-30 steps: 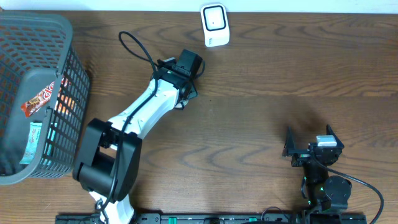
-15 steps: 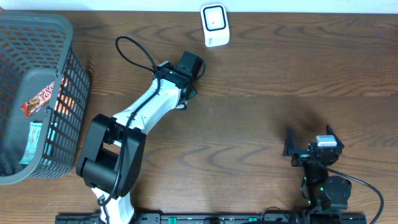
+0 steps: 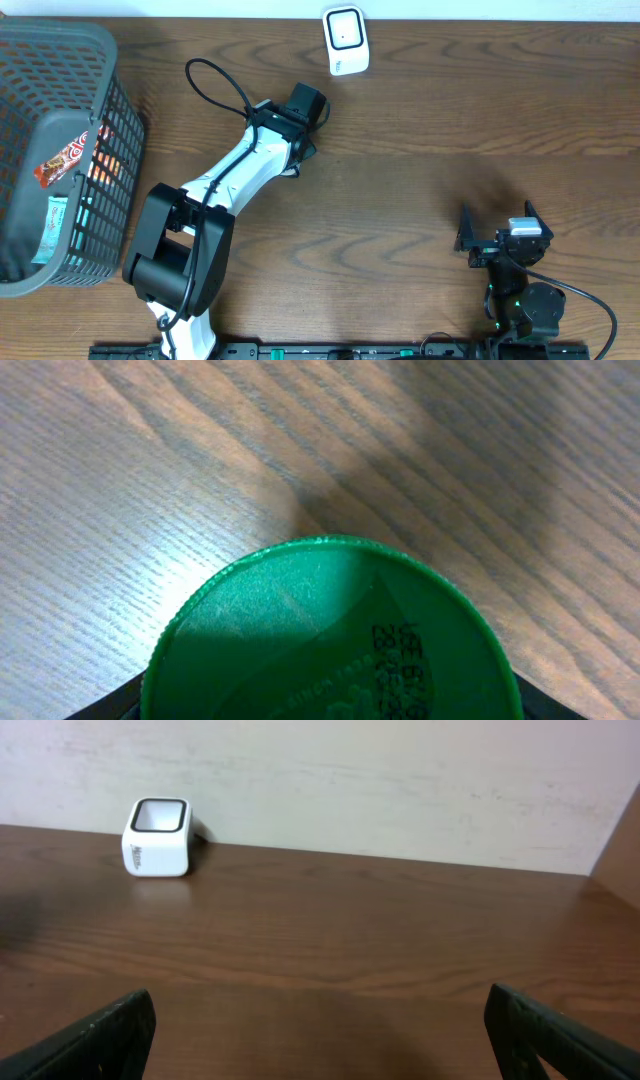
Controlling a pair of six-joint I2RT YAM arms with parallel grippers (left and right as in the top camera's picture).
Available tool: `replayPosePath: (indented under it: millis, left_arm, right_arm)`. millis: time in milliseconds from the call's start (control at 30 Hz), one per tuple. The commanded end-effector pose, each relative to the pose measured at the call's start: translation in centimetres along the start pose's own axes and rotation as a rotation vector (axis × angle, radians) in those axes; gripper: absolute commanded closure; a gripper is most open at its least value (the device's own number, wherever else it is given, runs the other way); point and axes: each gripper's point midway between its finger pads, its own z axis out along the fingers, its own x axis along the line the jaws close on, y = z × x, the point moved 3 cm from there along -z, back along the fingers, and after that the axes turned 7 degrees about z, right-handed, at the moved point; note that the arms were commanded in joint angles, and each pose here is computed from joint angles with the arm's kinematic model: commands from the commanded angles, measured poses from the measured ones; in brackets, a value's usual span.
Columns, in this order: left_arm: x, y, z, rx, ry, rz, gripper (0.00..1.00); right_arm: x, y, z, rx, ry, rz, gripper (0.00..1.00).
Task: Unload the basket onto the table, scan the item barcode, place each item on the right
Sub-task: 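Hold the bottle with the left gripper in front of the white scanner, then lower the bottle onto the table and open the left gripper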
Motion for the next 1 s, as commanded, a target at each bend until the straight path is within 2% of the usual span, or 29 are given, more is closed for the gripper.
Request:
replayPosePath:
  millis: [0, 433, 467, 533, 567, 767, 967]
  left_arm:
    - [0.9, -0.7, 1.0, 0.022, 0.057, -0.013, 0.33]
    - [1.3, -0.4, 0.9, -0.001, 0.079, -0.005, 0.32]
    - [1.3, -0.3, 0.9, -0.001, 0.078, 0.005, 0.24]
    - [1.2, -0.3, 0.8, -0.003, 0.075, 0.017, 0.17]
    - [1.2, -0.2, 0.6, -0.005, 0.071, 0.03, 0.01]
    - [0.9, 1.1, -2.4, -0.045, 0.027, 0.068, 0.02]
    - [0.8, 3.2, -8.5, -0.146, -0.093, 0.037, 0.02]
  right_arm:
    - [0.1, -0.1, 0.0, 0.0, 0.006, 0.012, 0.01]
    - [0.1, -0.1, 0.0, 0.001, 0.006, 0.012, 0.01]
    - [0.1, -0.1, 0.0, 0.0, 0.006, 0.012, 0.01]
    - [0.1, -0.1, 0.0, 0.0, 0.006, 0.012, 0.01]
    - [0.1, -0.1, 0.0, 0.0, 0.006, 0.012, 0.01]
    - [0.1, -0.1, 0.0, 0.001, 0.006, 0.012, 0.01]
    - [0.1, -0.1, 0.0, 0.0, 0.006, 0.012, 0.01]
